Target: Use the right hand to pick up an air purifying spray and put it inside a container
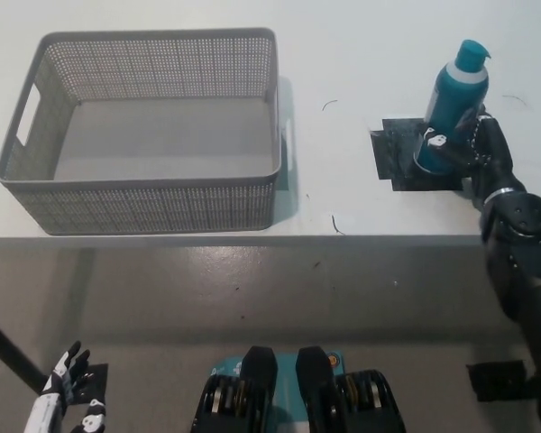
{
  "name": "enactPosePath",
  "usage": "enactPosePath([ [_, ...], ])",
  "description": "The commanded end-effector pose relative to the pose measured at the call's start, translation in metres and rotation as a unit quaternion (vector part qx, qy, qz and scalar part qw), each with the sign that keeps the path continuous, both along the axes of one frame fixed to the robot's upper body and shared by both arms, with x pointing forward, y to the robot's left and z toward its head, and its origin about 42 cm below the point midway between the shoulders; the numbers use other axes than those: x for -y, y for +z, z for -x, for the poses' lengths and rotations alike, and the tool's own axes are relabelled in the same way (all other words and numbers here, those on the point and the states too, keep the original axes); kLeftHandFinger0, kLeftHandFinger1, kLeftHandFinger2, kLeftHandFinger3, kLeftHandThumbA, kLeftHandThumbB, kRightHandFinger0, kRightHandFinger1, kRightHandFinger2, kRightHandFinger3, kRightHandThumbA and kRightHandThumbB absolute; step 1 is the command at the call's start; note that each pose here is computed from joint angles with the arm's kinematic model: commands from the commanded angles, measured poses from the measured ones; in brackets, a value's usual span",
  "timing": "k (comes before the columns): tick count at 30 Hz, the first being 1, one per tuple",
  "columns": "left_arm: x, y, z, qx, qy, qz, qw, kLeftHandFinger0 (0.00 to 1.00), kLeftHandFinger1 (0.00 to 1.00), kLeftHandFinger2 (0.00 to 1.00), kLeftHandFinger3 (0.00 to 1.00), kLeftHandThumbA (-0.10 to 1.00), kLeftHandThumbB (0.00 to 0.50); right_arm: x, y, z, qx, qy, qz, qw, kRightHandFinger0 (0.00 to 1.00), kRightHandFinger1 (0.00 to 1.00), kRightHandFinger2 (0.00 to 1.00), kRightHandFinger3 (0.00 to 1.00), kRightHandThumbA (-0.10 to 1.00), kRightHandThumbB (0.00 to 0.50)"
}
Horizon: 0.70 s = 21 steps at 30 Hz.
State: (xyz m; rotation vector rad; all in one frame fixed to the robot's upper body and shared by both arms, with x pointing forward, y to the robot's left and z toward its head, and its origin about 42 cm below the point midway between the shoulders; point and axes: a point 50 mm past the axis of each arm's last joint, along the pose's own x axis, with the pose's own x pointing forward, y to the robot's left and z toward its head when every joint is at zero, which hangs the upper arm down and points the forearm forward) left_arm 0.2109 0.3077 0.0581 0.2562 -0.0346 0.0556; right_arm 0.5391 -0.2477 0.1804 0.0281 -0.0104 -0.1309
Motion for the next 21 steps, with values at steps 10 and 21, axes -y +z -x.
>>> enactPosePath([
  [10, -0.001, 0.009, -0.003, 0.019, -0.012, -0.005, 1.0, 1.0, 1.0, 1.0, 1.0, 0.31, 0.494, -0.033, 0.132, -0.023, 0.2, -0.029, -0.044, 0.978, 0.52, 0.49, 0.48, 0.49, -0.1, 0.375],
  [21, 0.003, 0.009, -0.009, 0.022, -0.023, 0.0, 1.0, 1.0, 1.0, 1.0, 1.0, 0.28, 0.497, -0.129, 0.281, 0.002, 0.344, 0.078, -0.036, 0.935, 0.42, 0.39, 0.42, 0.44, -0.1, 0.403],
])
